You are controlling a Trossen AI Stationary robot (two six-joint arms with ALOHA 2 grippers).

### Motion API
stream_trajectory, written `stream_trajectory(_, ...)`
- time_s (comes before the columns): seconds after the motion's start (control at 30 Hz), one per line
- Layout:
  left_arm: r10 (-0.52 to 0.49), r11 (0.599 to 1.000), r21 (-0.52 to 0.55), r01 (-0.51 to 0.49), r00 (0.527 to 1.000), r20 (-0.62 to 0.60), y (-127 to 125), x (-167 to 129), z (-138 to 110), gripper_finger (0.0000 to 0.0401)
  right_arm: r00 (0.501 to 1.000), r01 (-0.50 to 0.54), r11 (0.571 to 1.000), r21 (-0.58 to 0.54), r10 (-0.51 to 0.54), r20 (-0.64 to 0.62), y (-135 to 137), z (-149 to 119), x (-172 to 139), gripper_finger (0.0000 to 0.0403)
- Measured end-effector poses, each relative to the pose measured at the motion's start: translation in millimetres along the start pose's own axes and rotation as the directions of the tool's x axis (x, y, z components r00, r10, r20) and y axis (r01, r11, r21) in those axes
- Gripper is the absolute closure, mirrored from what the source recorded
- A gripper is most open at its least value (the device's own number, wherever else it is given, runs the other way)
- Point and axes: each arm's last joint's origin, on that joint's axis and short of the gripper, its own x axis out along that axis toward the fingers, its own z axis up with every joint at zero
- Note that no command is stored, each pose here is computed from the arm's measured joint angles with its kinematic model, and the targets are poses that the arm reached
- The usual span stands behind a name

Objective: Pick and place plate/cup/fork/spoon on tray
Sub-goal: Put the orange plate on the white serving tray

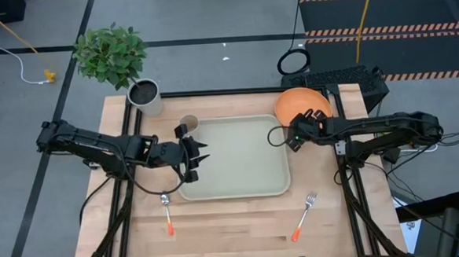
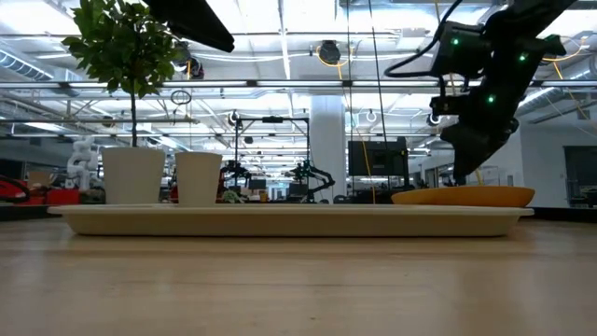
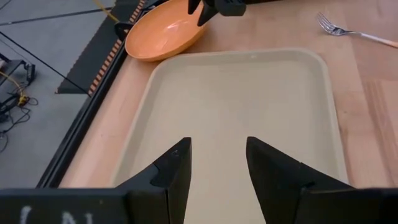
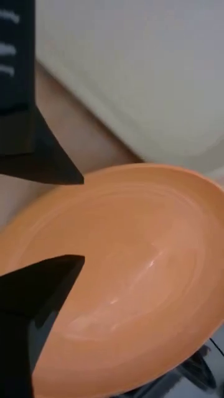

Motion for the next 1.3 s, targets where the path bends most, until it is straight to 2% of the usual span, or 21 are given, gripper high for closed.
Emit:
stream_trajectory(0.23, 0.0, 1.0, -0.019, 0.001, 1.0, 0.007, 0.0, 0.0, 0.8, 0.0244, 0.998, -0.027, 1.0, -0.011, 0.027, -0.049, -2.3, -7.8, 8.2, 0.0189)
stream_trajectory(0.63, -0.002, 1.0, -0.022, 0.003, 1.0, 0.024, -0.1, 0.0, 2.5, 0.0244, 0.998, -0.03, 0.996, -0.08, 0.025, -0.06, -2.9, -14.4, 14.2, 0.0195)
stream_trajectory(0.77, -0.002, 1.0, -0.022, 0.003, 1.0, 0.024, -0.1, 0.1, 2.4, 0.0244, 0.997, -0.05, 0.995, -0.092, 0.043, -0.071, -2.5, -14.7, 14.2, 0.0224)
stream_trajectory(1.3, -0.026, 0.999, -0.018, 0.027, 0.999, 0.024, -1.7, -0.4, 2.4, 0.0244, 0.992, -0.093, 0.988, -0.124, 0.081, -0.098, -2.1, -15.5, 14.4, 0.0392)
